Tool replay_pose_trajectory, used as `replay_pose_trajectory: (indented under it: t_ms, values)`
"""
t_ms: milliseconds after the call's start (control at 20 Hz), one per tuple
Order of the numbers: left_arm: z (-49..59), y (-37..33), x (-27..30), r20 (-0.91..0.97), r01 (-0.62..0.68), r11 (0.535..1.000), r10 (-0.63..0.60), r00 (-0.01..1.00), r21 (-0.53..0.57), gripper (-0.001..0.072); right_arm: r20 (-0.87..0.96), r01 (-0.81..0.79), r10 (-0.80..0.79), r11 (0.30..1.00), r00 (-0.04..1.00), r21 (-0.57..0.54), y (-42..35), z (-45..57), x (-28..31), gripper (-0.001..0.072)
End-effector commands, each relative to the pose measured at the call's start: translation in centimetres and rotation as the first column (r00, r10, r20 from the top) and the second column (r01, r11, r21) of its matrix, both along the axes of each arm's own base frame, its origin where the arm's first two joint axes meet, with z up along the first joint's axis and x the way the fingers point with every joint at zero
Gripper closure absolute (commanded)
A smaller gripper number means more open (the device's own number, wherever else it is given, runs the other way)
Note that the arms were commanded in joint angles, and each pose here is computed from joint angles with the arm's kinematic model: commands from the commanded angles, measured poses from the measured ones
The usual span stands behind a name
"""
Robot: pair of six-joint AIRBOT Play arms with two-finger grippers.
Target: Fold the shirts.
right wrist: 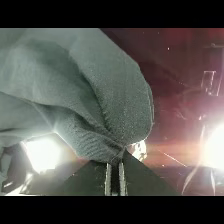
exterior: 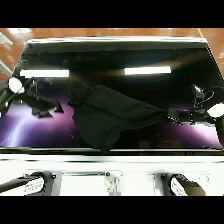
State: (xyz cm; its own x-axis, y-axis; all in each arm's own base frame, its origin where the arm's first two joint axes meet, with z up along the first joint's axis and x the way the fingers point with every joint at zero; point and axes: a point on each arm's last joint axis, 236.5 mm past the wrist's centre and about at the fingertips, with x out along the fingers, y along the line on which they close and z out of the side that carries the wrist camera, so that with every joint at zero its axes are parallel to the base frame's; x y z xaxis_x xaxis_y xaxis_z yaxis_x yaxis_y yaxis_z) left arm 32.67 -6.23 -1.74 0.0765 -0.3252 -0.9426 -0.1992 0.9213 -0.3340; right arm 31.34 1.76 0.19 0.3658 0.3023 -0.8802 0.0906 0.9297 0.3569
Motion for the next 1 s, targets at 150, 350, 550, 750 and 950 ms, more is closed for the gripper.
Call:
replay_pose_trajectory:
  t_ms: [150,350,550,750,950]
  values:
    - [-4.9,-7.6,-7.3,-0.04,-0.217,0.905,0.218,0.975,-0.365,0.0033,-0.006,-0.011,0.011,1.0,1.0,0.001,0.1,-0.1,-0.2,0.0648]
    - [-7.6,-10.2,-9.6,-0.069,-0.177,0.927,0.163,0.984,-0.331,0.0033,0.011,-0.002,0.002,1.0,1.0,-0.004,-0.1,0.0,0.2,0.0648]
    - [-8.2,-12.5,-7.9,-0.04,-0.225,0.906,0.226,0.973,-0.358,0.0034,0.013,0.0,0.0,1.0,1.0,-0.003,-0.1,0.0,0.3,0.0648]
    - [-9.0,-14.0,-6.5,-0.027,-0.289,0.882,0.301,0.953,-0.372,0.0044,0.016,0.002,-0.002,1.0,1.0,0.008,0.1,0.1,0.4,0.0648]
    - [-10.1,-15.1,-6.4,-0.064,-0.345,0.86,0.347,0.935,-0.376,0.0095,0.016,0.006,-0.006,1.0,1.0,0.012,0.2,0.2,0.4,0.0648]
